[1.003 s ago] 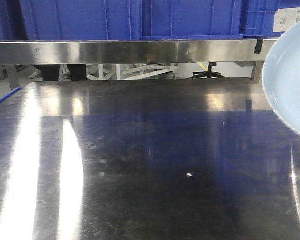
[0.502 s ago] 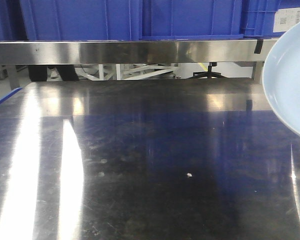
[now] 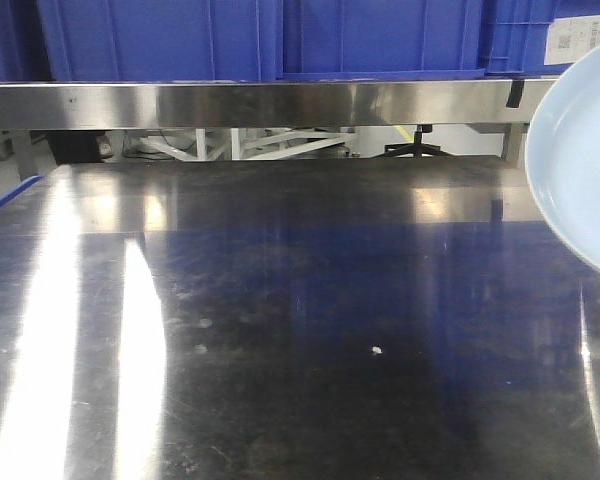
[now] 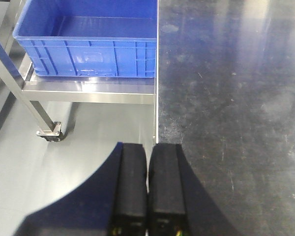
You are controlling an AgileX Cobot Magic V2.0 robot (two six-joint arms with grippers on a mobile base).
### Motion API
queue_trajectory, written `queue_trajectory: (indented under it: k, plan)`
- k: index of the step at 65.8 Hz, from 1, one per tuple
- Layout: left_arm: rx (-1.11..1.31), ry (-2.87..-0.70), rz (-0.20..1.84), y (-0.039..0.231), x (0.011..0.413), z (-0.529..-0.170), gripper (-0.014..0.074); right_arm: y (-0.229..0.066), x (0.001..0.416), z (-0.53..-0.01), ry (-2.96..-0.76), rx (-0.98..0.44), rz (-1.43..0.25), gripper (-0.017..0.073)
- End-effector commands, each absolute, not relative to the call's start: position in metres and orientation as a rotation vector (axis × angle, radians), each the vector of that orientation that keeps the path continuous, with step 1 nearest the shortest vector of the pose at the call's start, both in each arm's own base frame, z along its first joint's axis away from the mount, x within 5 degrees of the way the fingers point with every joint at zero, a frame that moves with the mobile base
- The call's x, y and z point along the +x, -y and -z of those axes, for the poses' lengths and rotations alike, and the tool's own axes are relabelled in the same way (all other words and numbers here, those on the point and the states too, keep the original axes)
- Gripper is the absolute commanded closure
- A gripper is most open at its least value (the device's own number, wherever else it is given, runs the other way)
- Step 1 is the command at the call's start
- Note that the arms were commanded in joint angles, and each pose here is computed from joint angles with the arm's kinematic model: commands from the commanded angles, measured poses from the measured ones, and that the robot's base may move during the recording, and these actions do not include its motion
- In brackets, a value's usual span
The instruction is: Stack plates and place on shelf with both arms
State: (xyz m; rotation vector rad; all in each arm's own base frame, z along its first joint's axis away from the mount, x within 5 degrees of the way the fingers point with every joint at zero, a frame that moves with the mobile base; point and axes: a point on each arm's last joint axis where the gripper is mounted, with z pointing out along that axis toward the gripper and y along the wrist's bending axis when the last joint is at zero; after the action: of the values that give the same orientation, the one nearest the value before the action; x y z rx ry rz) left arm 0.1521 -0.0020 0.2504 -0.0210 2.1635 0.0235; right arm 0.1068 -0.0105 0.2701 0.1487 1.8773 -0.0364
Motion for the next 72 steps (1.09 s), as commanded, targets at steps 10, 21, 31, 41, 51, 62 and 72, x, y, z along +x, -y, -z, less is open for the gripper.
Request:
queue_trajectory:
  k: [10, 21, 31, 41, 51, 62, 72]
  plan:
    - [-0.014, -2.09, -0.004, 0.0037, 0.1613, -0.2611, 0.051, 0.01, 0.1092, -0.2896, -1.747, 0.127, 0.035, 0.0503]
    - [-0.013, -2.106, -0.005, 0.0039, 0.1635, -0.2584, 0.051, 0.01, 0.1092, -0.2896, -1.747, 0.127, 0.035, 0.0503]
    - [-0.012, -2.121, -0.006, 0.004, 0.1655, -0.256, 0.051, 0.01, 0.1092, -0.2896, -1.747, 0.127, 0.035, 0.0503]
    - [-0.012, -2.132, -0.006, 0.0041, 0.167, -0.2542, 0.051, 0.01, 0.1092, -0.2896, -1.747, 0.127, 0.035, 0.0503]
    - [-0.012, -2.132, -0.006, 0.0041, 0.167, -0.2542, 0.051, 0.01, 0.1092, -0.2896, -1.747, 0.127, 0.035, 0.0503]
    - [-0.012, -2.132, -0.006, 0.0041, 0.167, -0.2542, 0.051, 0.01, 0.1092, -0.2896, -1.747, 0.127, 0.035, 0.0503]
    - [-0.012, -2.132, -0.006, 0.0041, 0.167, -0.2542, 0.051, 0.01, 0.1092, -0.2896, -1.747, 0.127, 0.035, 0.0503]
